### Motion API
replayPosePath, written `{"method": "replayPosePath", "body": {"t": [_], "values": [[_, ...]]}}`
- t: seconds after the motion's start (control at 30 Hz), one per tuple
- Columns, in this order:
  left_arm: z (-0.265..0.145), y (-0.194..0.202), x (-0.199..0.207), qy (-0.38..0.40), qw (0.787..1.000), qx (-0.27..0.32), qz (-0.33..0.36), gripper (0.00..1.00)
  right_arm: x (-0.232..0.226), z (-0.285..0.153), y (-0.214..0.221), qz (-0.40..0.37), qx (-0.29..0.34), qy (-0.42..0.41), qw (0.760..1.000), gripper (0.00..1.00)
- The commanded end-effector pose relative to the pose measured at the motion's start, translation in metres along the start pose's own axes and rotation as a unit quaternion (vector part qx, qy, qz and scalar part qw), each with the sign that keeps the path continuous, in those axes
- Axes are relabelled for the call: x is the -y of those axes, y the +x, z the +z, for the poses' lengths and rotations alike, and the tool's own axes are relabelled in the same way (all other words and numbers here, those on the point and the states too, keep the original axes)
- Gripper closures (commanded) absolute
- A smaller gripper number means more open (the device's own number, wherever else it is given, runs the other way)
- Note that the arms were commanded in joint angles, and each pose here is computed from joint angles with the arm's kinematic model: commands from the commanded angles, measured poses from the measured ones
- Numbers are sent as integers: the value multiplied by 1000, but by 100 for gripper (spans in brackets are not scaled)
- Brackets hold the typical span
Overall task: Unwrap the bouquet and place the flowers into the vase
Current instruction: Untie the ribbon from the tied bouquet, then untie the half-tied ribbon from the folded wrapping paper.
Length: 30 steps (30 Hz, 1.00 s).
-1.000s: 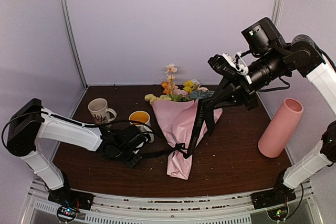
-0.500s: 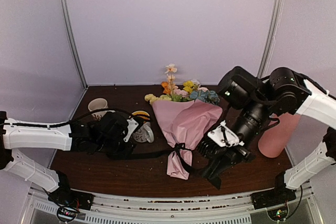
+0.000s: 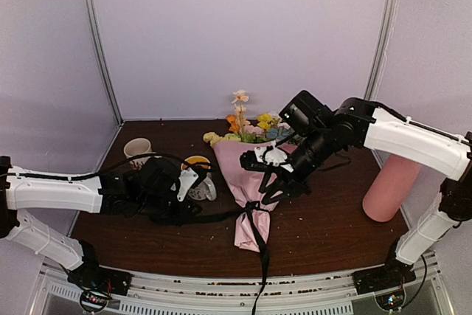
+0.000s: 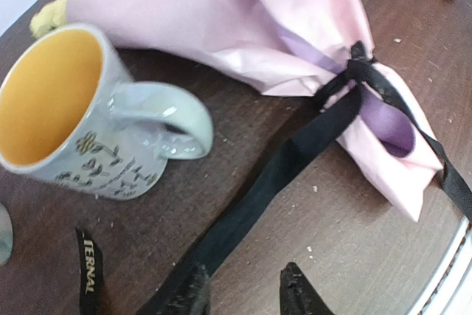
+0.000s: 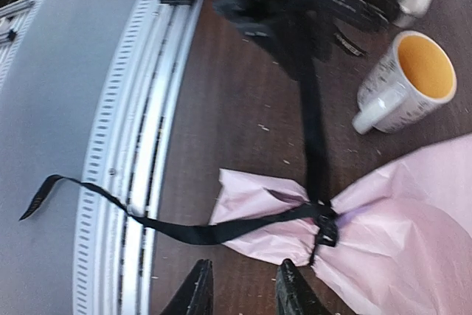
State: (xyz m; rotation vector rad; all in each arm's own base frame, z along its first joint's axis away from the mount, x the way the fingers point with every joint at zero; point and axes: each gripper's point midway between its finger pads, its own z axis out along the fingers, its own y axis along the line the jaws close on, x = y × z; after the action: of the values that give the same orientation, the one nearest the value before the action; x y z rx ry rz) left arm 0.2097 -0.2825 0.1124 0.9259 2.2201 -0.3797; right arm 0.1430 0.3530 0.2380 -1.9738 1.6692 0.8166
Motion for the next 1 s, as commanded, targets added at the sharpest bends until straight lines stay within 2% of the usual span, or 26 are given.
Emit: {"method": "replayPosePath", "body": {"t": [0.0, 0.07, 0.2, 0.37, 0.5, 0.63, 0.77, 0.87, 0.9, 0.97], "values": [[-8, -33, 33, 94, 993, 69, -21, 56, 92, 17, 43, 37, -54, 127, 990, 69], [-10, -42, 40, 111, 989, 92, -27, 51, 108, 28, 59, 41, -70, 147, 986, 69], [-11, -40, 37, 103, 989, 99, -37, 50, 111, 52, 76, 58, -88, 117, 988, 65], [-24, -28, 40, 122, 986, 104, -44, 50, 62, 71, 87, 50, -91, 13, 995, 58], [-41, -18, 90, 156, 983, 82, 49, 50, 48, 67, 97, 70, -84, -4, 994, 58], [-46, 9, 149, 178, 965, 32, 192, 45, 50, 42, 100, 115, -49, -6, 992, 57], [-37, 33, 195, 201, 929, -19, 310, 43, 56, 12, 106, 156, -9, 9, 988, 57], [-23, 41, 213, 213, 924, -88, 306, 42, 63, -8, 114, 178, 6, 46, 983, 57], [-17, 41, 219, 211, 926, -105, 295, 37, 66, -12, 119, 181, 6, 65, 981, 56], [-6, 45, 228, 202, 934, -135, 263, 35, 71, -19, 126, 177, 2, 105, 979, 56]]}}
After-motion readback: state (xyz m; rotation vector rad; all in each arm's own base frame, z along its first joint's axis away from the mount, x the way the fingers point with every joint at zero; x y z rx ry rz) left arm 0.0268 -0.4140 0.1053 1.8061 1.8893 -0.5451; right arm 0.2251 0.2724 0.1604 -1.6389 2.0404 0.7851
